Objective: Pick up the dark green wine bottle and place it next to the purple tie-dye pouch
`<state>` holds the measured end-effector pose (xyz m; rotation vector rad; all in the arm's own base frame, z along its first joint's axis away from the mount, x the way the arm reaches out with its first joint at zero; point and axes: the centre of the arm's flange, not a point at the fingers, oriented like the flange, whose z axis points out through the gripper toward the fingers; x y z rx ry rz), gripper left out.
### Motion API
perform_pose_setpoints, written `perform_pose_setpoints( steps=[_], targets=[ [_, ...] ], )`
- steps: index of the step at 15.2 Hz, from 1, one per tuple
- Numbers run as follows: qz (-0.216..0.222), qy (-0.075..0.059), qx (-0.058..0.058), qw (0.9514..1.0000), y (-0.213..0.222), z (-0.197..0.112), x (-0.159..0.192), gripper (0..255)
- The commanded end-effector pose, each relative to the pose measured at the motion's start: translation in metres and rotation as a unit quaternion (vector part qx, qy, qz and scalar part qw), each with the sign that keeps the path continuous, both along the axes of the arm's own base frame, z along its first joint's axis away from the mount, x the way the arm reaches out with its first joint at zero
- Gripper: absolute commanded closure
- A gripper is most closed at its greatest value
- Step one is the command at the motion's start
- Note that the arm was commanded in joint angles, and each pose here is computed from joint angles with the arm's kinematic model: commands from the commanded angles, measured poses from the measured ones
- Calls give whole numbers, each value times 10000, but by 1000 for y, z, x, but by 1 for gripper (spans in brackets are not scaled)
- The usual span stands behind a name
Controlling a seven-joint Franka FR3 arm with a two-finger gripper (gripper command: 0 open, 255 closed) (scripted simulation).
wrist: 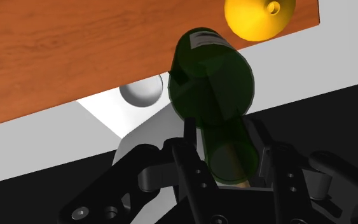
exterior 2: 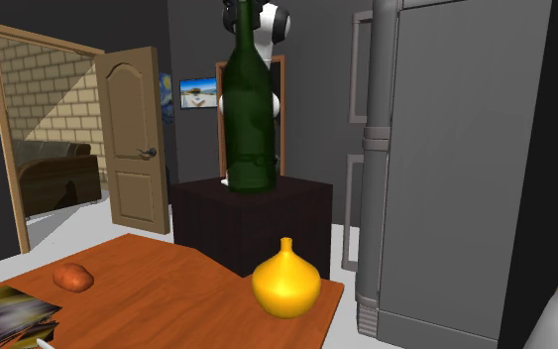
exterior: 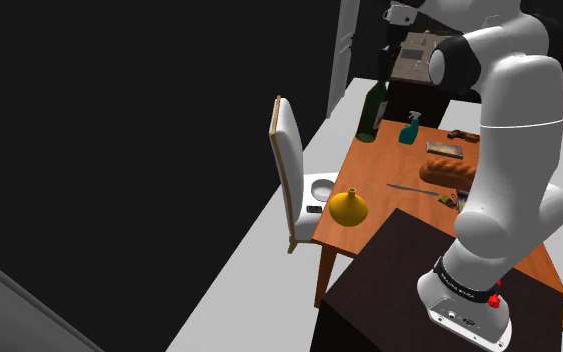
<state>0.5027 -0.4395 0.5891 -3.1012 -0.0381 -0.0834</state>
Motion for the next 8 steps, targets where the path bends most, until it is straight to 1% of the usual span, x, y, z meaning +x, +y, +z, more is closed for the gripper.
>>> perform_pose_setpoints(
  steps=[1, 5, 8],
  targets=[
    [0, 0, 0, 10000, 0, 11, -1, 255],
    [0, 0, 0, 10000, 0, 31, -1, 255],
    [1, 0, 0, 10000, -8, 32, -40, 255]
  ],
)
